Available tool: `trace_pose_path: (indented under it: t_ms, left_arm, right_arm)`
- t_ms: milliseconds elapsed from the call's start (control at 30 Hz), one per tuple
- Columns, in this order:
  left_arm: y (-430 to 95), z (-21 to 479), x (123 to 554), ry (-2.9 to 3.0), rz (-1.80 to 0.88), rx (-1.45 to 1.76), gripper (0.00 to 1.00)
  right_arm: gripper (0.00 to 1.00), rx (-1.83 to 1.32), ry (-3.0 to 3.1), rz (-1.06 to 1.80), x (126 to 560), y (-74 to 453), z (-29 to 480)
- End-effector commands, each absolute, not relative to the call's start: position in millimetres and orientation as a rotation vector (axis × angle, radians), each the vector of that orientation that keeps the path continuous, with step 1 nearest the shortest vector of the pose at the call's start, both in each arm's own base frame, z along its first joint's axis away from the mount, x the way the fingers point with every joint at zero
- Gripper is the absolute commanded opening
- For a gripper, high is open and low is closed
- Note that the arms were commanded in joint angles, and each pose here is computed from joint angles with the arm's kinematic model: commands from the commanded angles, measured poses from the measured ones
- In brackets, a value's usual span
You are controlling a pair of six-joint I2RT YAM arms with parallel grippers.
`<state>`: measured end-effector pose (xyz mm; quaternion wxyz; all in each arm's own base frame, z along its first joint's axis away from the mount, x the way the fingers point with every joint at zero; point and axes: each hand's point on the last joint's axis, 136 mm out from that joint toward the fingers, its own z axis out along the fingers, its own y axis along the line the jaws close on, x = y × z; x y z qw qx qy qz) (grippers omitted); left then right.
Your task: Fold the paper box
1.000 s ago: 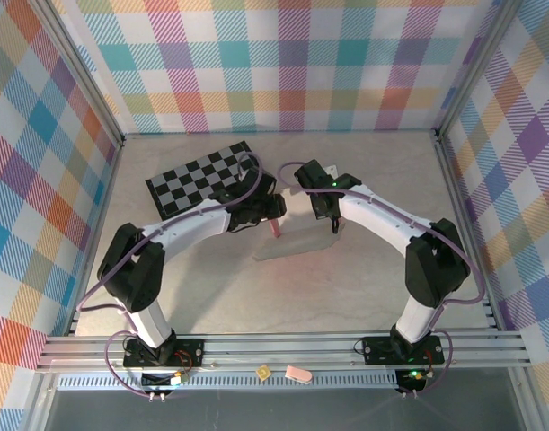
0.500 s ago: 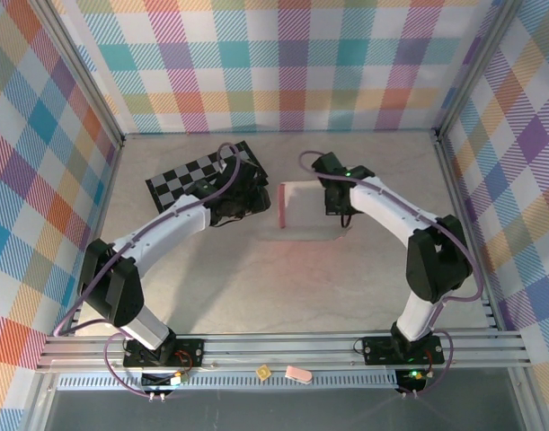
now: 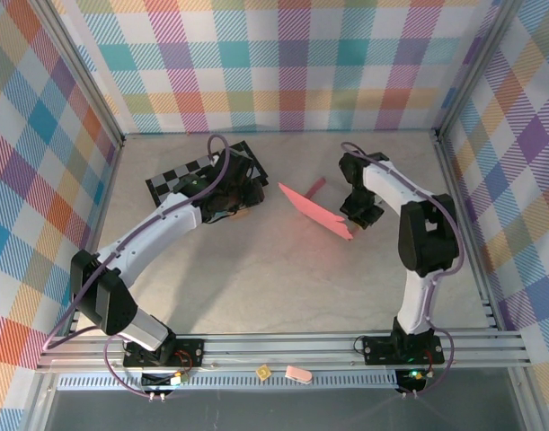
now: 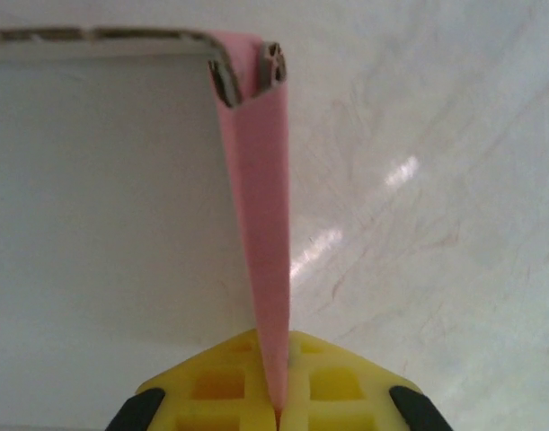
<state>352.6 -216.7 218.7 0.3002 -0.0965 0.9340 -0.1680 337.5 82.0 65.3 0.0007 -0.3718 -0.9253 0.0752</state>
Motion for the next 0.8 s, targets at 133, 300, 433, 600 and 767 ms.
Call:
trace_pose_path:
  t_ms: [133, 300, 433, 600, 767]
  left_arm:
    - [-205.5, 239.3, 346.0, 2.449, -0.444, -0.276, 0.47]
    - [-210.1, 242.8, 345.0, 2.453, -0.48, -0.275, 0.47]
    - [-213.3, 241.2, 343.2, 2.467, -0.498, -0.272, 0.47]
    - [-218.5, 240.2, 342.1, 2.476, -0.526, -0.259, 0.47]
    - [-236.6, 237.6, 341.7, 2.527, -0.607, -0.21, 0.48]
  right_arm:
    - [0.0, -1.49, -2.49, 0.352, 298.4, 90.6, 55.8]
    - [0.0, -1.629, -2.32, 0.258, 286.1, 108.2, 39.9]
    - [0.0, -1.707, -2.214, 0.2, 280.6, 119.1, 32.5]
    - [0.0, -1.744, -2.135, 0.147, 276.8, 129.0, 23.8]
    - [0.33, -1.761, -2.161, 0.133, 279.2, 130.5, 34.7]
